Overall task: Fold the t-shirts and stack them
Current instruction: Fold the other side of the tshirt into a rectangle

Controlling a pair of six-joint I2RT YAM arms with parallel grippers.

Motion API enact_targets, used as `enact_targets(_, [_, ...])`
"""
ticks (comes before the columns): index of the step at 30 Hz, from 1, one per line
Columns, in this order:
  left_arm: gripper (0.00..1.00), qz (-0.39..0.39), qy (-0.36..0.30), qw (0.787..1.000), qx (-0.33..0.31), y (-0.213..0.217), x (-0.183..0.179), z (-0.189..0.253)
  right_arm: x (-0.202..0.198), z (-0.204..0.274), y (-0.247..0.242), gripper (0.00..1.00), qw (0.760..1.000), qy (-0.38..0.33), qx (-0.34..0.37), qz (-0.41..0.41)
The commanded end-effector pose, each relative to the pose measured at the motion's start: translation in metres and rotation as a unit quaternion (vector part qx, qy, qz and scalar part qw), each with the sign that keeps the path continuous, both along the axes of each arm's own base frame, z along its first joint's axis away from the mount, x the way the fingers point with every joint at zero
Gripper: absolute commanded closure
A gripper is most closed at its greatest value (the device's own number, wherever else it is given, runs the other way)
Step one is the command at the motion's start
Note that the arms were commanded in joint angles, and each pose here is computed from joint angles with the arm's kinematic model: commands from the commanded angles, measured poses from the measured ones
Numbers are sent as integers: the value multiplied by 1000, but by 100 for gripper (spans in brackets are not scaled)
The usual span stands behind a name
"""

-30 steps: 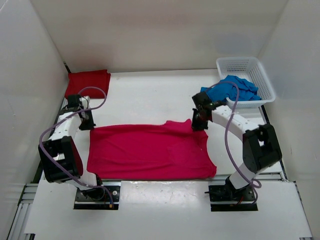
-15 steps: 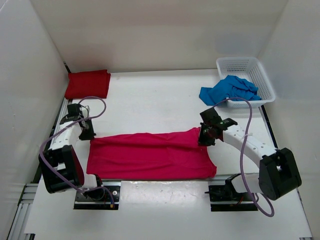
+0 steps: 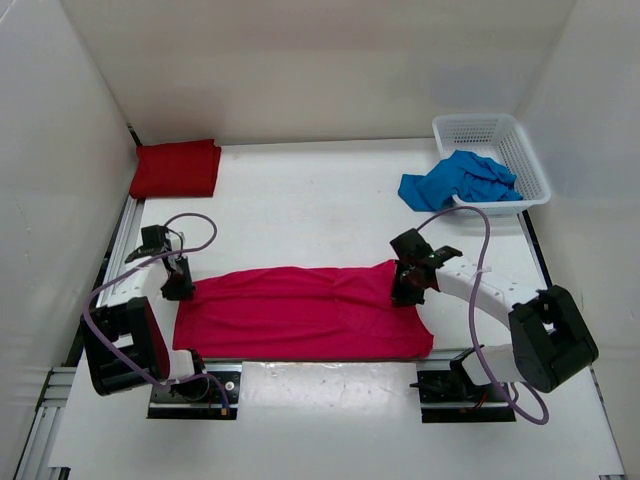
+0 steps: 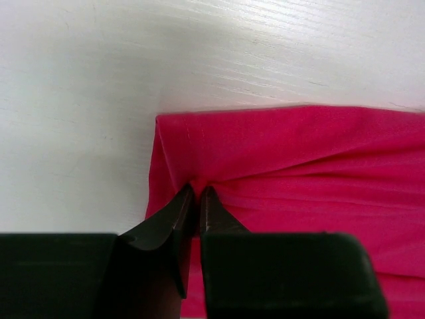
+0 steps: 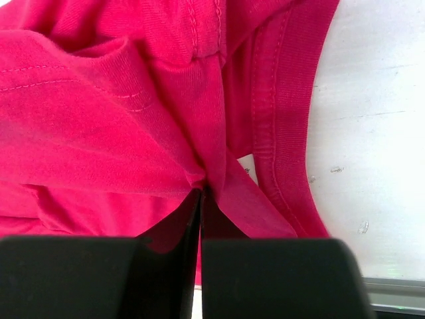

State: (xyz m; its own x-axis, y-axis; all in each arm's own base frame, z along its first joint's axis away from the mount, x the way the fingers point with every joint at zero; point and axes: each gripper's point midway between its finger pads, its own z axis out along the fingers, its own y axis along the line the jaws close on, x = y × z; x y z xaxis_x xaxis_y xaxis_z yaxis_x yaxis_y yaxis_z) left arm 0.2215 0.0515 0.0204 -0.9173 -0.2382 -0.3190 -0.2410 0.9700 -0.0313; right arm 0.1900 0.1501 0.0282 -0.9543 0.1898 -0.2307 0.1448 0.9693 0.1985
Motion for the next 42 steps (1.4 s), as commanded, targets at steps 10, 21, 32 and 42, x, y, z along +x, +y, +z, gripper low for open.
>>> enact_targets(10, [76, 17, -66, 997, 28, 23, 47, 34, 10, 0, 3, 100, 1000, -5, -6, -2])
enact_targets(21, [76, 16, -89, 995, 33, 26, 58, 49, 18, 9, 6, 100, 1000, -9, -12, 6])
enact_targets(32, [48, 15, 25, 999, -34, -14, -48, 26, 9, -2, 0, 100, 1000, 3, -20, 6])
enact_targets(42, [42, 1, -127, 991, 45, 16, 56, 80, 9, -7, 3, 100, 1000, 6, -14, 18])
